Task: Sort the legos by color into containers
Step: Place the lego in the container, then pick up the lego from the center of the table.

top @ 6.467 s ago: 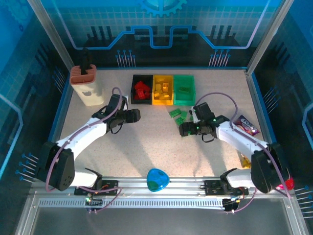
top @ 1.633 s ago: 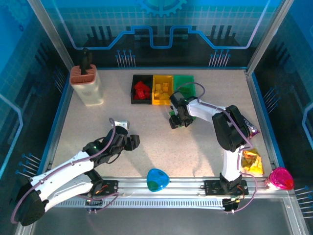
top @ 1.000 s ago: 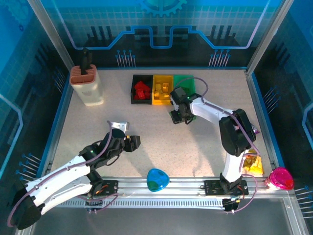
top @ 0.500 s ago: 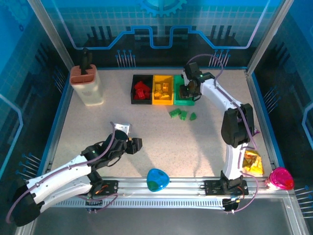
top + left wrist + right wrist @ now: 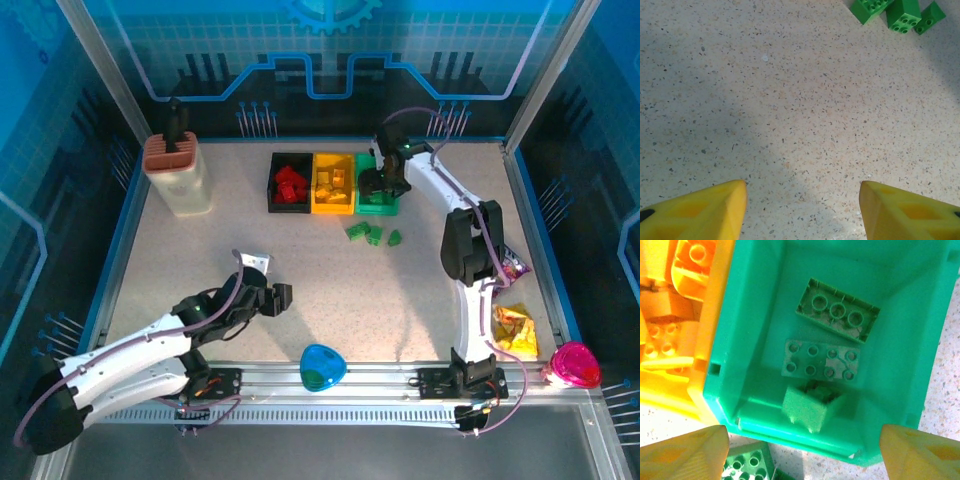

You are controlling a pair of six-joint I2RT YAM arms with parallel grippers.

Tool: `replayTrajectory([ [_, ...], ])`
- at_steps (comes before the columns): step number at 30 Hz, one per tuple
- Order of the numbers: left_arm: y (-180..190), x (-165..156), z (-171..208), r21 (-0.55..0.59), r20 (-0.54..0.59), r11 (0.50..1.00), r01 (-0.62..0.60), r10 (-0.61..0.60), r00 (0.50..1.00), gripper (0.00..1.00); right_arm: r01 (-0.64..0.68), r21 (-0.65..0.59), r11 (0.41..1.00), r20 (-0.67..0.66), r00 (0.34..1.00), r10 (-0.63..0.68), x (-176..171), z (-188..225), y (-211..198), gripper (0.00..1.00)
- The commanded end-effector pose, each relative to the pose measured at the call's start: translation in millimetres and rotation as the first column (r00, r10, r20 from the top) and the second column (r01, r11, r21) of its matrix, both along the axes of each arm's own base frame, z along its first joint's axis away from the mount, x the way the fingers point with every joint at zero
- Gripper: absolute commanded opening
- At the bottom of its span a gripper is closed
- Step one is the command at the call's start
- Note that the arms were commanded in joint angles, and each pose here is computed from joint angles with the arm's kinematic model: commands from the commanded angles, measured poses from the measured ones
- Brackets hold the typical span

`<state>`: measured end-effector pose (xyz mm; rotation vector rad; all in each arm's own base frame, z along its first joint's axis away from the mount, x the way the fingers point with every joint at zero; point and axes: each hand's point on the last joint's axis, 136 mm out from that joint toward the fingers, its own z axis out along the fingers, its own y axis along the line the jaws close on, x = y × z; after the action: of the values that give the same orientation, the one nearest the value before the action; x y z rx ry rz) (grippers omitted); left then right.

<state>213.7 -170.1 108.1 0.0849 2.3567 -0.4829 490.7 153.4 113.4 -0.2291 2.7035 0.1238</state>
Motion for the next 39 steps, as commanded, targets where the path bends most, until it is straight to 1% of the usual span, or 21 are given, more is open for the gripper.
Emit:
replayTrajectory([
  [1, -11.1, 9.5, 18.4, 0.007, 0.051, 1.0, 0.031, -0.031, 0.998, 0.62, 0.007, 0.04, 0.999, 0.022, 1.0, -0.008, -19.0, 17.6, -1.5, 0.79],
  [5, -26.2, 19.9, 23.0, 0.053, 0.041, 0.996, 0.077, -0.08, 0.996, 0.65, 0.017, 0.07, 0.997, 0.033, 0.999, -0.02, -47.2, 17.5, -5.0, 0.79],
  [10, -57.9, 43.4, 28.0, 0.107, 0.013, 0.982, 0.153, -0.155, 0.988, 0.69, 0.041, 0.112, 0.993, 0.064, 0.997, -0.048, -82.5, 24.0, -14.1, 0.8],
  [15, -87.9, 73.9, 19.1, 0.168, -0.101, 0.957, 0.238, -0.223, 0.97, 0.71, 0.052, 0.135, 0.99, 0.084, 0.994, -0.064, -113.2, 29.5, -22.5, 0.81],
  [18, -105.2, 93.0, 4.9, 0.208, -0.162, 0.933, 0.293, -0.263, 0.951, 0.71, 0.063, 0.139, 0.988, 0.095, 0.993, -0.076, -131.7, 31.2, -29.8, 0.82],
  [22, -124.9, 115.8, -17.5, 0.202, -0.23, 0.91, 0.361, -0.315, 0.921, 0.71, 0.073, 0.144, 0.987, 0.114, 0.989, -0.09, -154.0, 33.4, -39.2, 0.83],
  [25, -130.9, 135.4, -28.5, 0.239, -0.259, 0.891, 0.385, -0.324, 0.91, 0.71, 0.077, 0.154, 0.985, 0.126, 0.987, -0.097, -166.3, 37.0, -44.8, 0.84],
  [30, -133.4, 165.9, -48.4, 0.284, -0.314, 0.878, 0.386, -0.295, 0.903, 0.7, 0.088, 0.177, 0.98, 0.141, 0.983, -0.114, -178.4, 37.7, -50.1, 0.84],
  [39, -145.6, 188.9, -64.9, 0.293, -0.343, 0.857, 0.424, -0.32, 0.883, 0.7, 0.103, 0.2, 0.974, 0.141, 0.981, -0.133, -186.0, 36.4, -55.4, 0.84],
])
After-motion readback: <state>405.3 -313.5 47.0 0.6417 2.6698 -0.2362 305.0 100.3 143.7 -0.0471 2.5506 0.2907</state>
